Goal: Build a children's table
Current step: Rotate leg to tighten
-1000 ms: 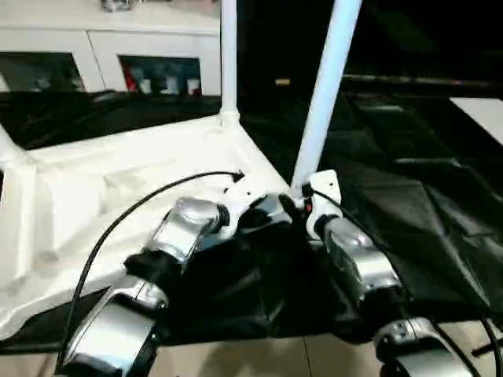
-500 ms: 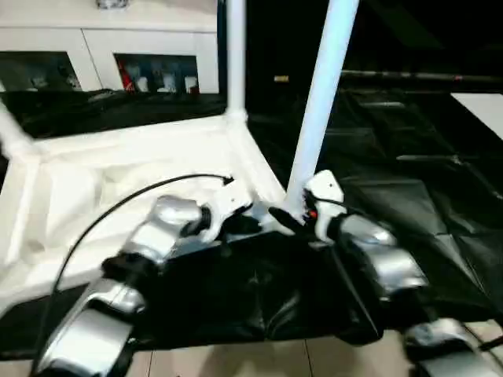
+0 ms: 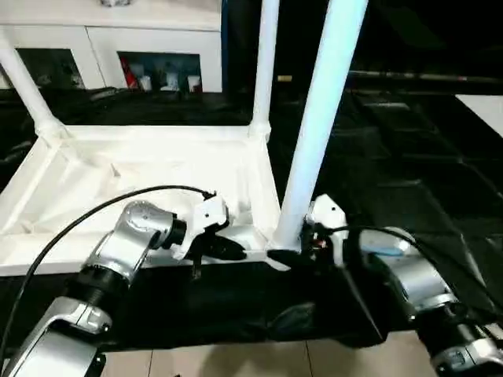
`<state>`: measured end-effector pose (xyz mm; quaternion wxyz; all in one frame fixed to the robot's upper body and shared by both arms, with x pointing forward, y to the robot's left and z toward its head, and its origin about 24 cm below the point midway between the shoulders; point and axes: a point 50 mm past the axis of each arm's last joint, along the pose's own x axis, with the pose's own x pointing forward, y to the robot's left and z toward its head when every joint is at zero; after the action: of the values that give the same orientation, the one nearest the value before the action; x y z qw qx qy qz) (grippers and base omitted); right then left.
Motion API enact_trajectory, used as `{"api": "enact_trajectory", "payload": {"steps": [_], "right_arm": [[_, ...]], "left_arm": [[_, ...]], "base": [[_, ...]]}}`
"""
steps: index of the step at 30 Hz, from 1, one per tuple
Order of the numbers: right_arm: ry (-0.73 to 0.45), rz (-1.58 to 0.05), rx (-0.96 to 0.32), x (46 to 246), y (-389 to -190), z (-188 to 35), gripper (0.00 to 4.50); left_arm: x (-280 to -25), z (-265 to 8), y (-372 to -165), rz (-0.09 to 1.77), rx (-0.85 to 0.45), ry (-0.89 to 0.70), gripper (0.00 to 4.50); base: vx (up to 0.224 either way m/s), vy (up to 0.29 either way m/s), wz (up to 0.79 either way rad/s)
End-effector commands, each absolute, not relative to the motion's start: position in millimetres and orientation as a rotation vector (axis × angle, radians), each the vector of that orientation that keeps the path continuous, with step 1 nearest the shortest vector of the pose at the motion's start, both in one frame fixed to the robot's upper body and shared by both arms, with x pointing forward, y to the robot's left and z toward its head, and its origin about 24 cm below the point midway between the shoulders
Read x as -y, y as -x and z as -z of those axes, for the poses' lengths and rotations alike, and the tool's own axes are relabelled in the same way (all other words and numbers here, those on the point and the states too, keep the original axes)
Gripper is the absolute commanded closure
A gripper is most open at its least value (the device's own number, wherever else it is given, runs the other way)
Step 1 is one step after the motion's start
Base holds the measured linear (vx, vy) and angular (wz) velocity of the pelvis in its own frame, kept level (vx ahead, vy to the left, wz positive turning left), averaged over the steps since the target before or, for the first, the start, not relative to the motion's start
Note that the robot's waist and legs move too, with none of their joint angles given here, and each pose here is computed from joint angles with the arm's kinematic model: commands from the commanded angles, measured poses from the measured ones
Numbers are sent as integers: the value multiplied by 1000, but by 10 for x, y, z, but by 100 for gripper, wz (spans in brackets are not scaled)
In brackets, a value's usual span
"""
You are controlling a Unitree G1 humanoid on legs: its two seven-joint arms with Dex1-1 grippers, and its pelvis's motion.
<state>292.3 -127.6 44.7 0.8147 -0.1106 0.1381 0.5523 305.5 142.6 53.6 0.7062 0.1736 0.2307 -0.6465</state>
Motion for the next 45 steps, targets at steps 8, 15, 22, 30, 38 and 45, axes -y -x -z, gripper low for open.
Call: {"api": "enact_trajectory", "payload": {"steps": [8, 15, 22, 30, 38, 45], "right_arm": [[269, -1167, -297, 1327, -2951, -482, 155], [252, -1041, -300, 1335, -3029, -434, 176], [103, -578, -350, 1216, -3203, -185, 178], [67, -399, -372, 912, -3290, -96, 178], [18, -452, -291, 918, -3351, -234, 99], [20, -461, -276, 944, -3366, -263, 99]], "left_arm": [[-1403, -415, -2955, 1483, -589, -368, 450], [-1378, -402, -3009, 1398, -566, -365, 450], [-1080, -342, -3276, 1107, -512, -356, 450], [-635, -323, -3334, 1076, -477, -335, 450], [-730, -334, -3350, 1092, -465, -358, 450], [-767, -333, -3353, 1092, -465, -361, 450]], "base": [[0, 0, 0], [0, 0, 0], [0, 0, 0], [0, 0, 0], [0, 0, 0], [0, 0, 0]]}}
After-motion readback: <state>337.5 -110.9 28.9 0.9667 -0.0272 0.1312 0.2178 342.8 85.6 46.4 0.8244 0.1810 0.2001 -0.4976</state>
